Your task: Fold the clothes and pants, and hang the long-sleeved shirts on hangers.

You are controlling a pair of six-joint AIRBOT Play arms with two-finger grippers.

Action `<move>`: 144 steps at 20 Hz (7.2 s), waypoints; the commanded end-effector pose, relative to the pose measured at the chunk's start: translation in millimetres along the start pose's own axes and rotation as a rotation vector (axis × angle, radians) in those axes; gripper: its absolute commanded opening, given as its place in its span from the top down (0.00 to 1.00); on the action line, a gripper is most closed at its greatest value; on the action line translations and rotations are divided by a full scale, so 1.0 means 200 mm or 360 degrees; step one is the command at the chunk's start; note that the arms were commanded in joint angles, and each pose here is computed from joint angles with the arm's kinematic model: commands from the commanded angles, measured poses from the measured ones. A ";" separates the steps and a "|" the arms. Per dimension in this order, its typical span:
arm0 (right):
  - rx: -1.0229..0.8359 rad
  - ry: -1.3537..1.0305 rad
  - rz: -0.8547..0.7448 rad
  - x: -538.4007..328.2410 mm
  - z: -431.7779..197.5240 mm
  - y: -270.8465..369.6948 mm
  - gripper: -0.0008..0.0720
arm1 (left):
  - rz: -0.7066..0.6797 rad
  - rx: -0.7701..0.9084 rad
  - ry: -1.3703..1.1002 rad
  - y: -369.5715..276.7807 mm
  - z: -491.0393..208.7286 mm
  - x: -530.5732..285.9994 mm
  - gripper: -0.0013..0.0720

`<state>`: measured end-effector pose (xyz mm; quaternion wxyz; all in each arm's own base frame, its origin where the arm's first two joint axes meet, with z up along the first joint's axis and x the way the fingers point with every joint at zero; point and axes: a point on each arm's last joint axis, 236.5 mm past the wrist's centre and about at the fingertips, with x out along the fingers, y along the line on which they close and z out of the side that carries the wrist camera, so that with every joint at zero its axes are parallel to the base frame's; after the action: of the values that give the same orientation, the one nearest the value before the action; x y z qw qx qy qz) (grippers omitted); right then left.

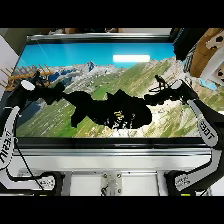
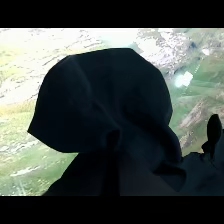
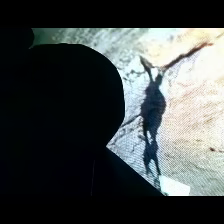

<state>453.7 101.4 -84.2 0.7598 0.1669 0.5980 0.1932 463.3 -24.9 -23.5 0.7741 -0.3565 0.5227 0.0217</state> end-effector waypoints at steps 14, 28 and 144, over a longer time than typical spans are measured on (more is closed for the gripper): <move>-0.0784 -0.2092 -0.0100 -2.70 -0.32 1.34 0.97 | -0.0825 0.0914 -0.1808 -1.09 -0.45 -2.80 0.97; -0.0258 -0.1124 -0.0091 -1.81 0.10 0.80 0.97 | -0.0424 0.0641 -0.0887 -0.82 0.19 -1.60 0.97; 0.0258 -0.0506 -0.0389 -0.57 0.54 -0.24 0.97 | -0.0042 0.0115 -0.0222 -0.21 0.50 0.08 0.97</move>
<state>531.7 12.0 12.4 0.8327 0.1957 0.5168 0.0358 565.0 -12.3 6.7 0.8241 -0.3410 0.4519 0.0209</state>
